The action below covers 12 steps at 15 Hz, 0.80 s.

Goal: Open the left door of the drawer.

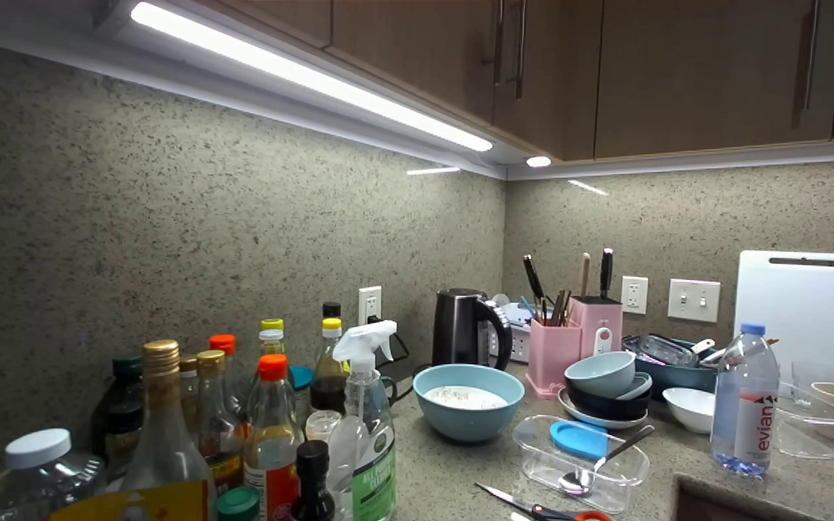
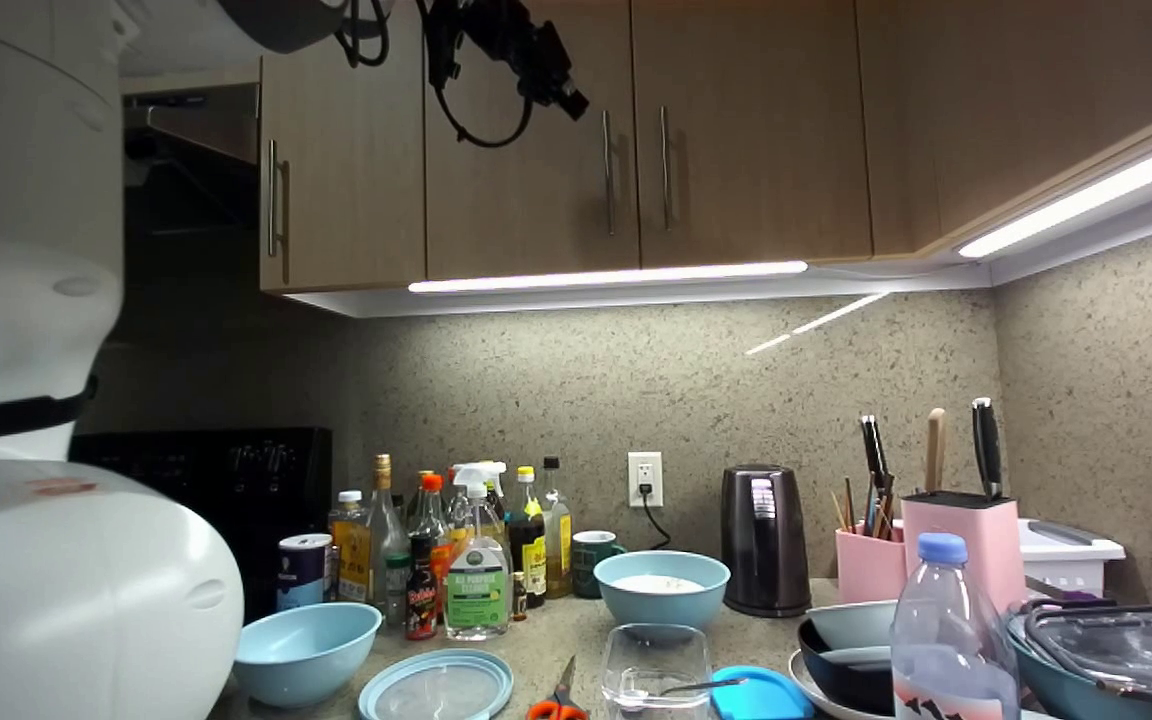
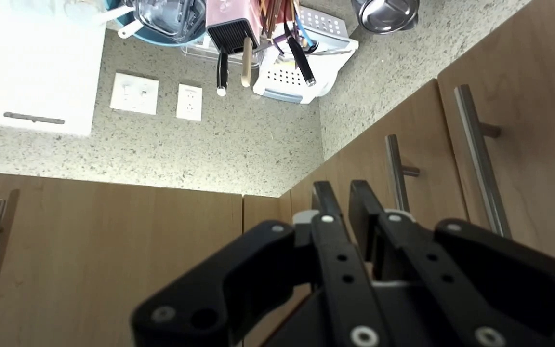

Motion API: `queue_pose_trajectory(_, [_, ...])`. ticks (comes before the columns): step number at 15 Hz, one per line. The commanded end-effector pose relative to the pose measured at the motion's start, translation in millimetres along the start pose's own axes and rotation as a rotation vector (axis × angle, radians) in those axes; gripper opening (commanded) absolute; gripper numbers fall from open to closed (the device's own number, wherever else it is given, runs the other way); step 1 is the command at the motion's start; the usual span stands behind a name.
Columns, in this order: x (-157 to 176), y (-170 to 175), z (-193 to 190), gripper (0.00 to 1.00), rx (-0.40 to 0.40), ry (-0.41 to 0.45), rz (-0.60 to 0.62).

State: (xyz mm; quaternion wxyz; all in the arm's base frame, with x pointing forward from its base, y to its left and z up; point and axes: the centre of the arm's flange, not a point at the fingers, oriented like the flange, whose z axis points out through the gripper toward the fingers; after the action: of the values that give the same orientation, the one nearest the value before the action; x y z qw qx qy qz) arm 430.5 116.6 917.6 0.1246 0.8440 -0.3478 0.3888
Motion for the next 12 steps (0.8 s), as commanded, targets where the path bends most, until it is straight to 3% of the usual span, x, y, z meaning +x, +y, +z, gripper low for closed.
queue_pose_trajectory(1, [0,0,1,0.15,-0.001,0.0,0.0])
queue_pose_trajectory(2, [0,0,1,0.15,-0.001,0.0,0.0])
queue_pose_trajectory(3, [-1,-1,3,0.4,0.003,-0.001,-0.008])
queue_pose_trajectory(5, [-4,-8,17,0.46,0.057,-0.021,-0.05])
queue_pose_trajectory(11, [2,-47,63,0.84,0.211,-0.102,-0.11])
queue_pose_trajectory(12, [0,-46,49,0.92,0.167,-0.08,-0.08])
